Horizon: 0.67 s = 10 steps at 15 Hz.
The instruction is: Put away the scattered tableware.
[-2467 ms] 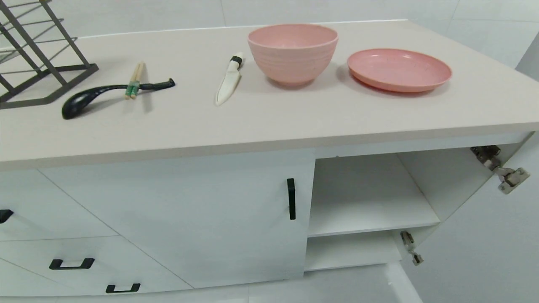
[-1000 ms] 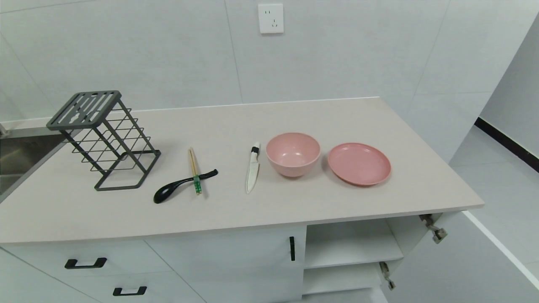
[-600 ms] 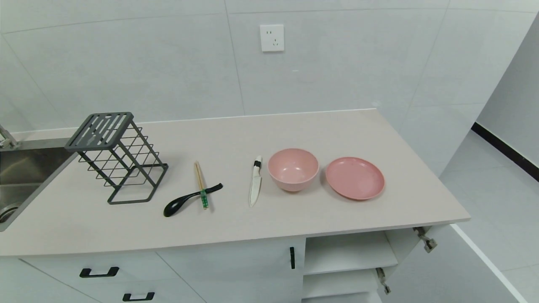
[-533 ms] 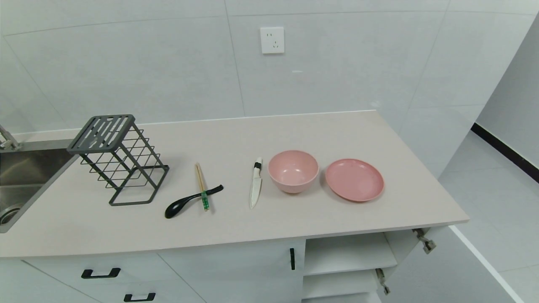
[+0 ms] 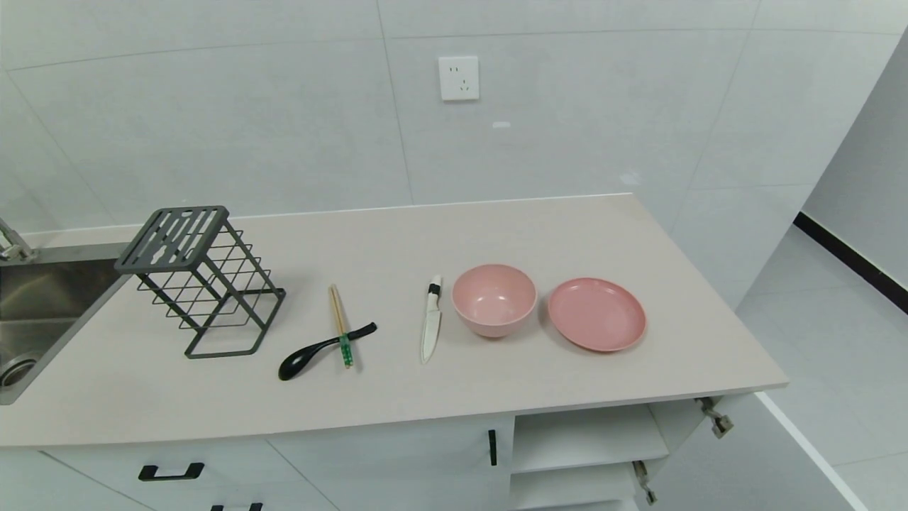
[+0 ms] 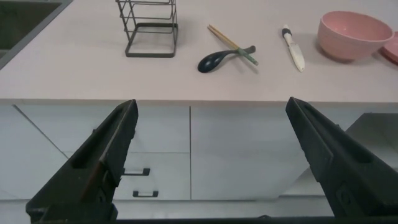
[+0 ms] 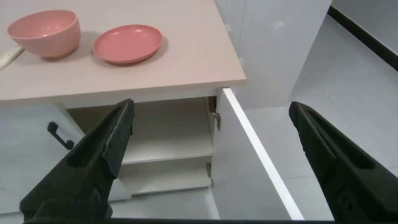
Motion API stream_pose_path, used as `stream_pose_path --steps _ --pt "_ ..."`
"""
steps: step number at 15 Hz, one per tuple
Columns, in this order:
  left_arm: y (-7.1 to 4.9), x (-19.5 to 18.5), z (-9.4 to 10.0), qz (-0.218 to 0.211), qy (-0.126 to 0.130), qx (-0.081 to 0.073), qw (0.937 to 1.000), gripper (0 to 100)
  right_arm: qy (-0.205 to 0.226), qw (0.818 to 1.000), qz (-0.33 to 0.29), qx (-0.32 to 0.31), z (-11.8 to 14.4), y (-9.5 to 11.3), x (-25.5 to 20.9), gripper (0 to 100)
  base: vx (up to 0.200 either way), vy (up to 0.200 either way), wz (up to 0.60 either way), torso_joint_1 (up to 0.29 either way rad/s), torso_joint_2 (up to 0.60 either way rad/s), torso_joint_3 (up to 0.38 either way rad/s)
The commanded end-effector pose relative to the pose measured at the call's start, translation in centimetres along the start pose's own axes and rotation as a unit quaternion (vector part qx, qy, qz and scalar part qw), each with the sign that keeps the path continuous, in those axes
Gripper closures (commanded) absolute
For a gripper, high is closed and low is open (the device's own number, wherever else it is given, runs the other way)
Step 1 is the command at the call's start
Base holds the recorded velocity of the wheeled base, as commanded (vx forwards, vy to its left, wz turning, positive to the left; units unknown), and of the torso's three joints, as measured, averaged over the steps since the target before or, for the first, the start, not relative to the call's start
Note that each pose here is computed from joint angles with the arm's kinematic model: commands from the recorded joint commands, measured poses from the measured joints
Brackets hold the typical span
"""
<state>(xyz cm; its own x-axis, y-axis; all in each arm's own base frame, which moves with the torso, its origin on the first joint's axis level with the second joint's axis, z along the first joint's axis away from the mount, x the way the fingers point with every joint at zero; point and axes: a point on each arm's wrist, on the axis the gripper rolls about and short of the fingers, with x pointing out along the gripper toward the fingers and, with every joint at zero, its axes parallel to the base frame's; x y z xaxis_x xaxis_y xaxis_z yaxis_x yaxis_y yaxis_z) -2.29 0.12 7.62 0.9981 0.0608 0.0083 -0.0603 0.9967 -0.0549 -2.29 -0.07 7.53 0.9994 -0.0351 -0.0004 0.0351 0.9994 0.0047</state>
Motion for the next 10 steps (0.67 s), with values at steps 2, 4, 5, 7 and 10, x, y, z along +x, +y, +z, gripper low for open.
stream_pose_path --steps 2,4,5,7,10 --pt "0.0 0.01 0.01 0.0 0.0 0.0 1.0 0 0.001 1.0 0.0 0.0 0.0 0.0 0.01 0 0.0 0.0 0.0 0.0 0.0 0.0" --pt "0.0 0.01 0.01 0.0 0.0 0.0 1.0 0 0.001 1.0 0.0 0.0 0.0 -0.01 0.01 0 0.2 0.0 0.0 -0.007 -0.01 0.0" --pt "0.0 0.01 0.01 0.0 0.0 0.0 1.0 0 0.001 1.0 0.0 0.0 0.0 0.0 0.01 0 0.2 0.0 0.0 0.002 0.0 0.002" --pt "0.0 0.01 0.01 0.0 0.0 0.0 1.0 0 0.001 1.0 0.0 0.0 0.0 0.0 0.01 0 0.1 0.0 0.0 -0.001 0.0 0.004" --pt "0.0 0.01 0.01 0.0 0.0 0.0 1.0 0 0.001 1.0 0.0 0.0 0.0 -0.01 0.01 0 0.0 0.0 0.0 0.019 0.0 0.001"
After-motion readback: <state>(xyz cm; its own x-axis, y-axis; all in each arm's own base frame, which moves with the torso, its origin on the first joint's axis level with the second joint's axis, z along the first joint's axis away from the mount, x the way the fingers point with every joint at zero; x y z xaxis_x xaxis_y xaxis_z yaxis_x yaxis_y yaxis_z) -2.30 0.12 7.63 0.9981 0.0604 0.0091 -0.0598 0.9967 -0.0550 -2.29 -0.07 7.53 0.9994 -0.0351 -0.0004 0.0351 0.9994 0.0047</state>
